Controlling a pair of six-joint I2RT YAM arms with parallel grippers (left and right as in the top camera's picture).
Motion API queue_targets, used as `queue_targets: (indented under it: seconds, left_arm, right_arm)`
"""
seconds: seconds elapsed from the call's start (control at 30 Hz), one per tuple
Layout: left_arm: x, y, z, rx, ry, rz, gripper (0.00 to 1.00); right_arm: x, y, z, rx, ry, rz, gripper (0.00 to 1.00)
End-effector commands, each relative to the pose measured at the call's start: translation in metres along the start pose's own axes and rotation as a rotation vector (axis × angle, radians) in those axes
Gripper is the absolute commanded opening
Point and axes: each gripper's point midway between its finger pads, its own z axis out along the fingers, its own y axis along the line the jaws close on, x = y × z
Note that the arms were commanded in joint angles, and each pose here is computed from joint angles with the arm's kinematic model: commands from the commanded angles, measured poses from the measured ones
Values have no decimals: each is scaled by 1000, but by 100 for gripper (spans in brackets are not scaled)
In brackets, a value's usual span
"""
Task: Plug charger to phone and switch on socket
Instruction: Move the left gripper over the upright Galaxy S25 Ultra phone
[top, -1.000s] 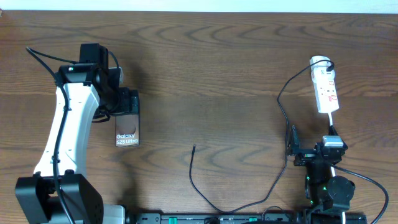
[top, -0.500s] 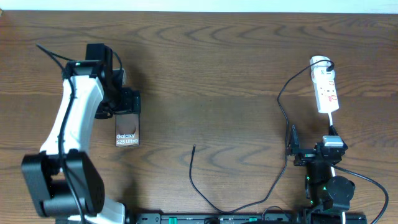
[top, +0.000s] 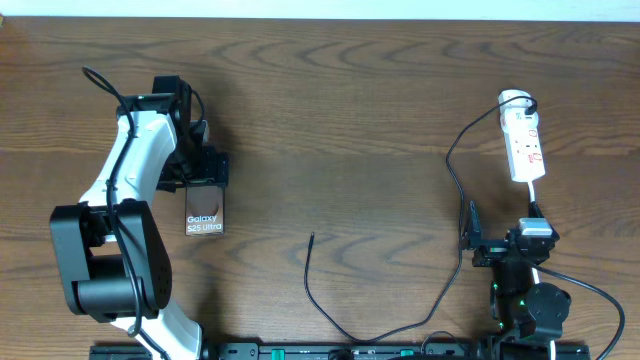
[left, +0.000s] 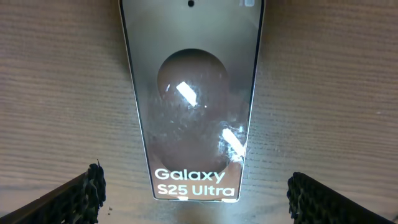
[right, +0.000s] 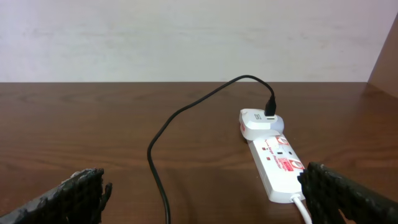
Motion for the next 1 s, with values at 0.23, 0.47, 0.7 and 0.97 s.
queue_targets:
  seconds: [0.23,0.47,0.7,0.97]
  left_arm:
    - [5,5,27,-16,-3,16,93]
    - [3,5,31,-16,-18,16,93]
    - [3,6,44,-16,-37,16,93]
    - [11,6,57,-16,-29,16,93]
  right_arm:
    - [0,1,0,-4,-1,-8,99]
    - [0,1,0,-4,-1,-8,99]
    - [0,1,0,-4,-1,-8,99]
    - [0,1,0,-4,-1,-8,99]
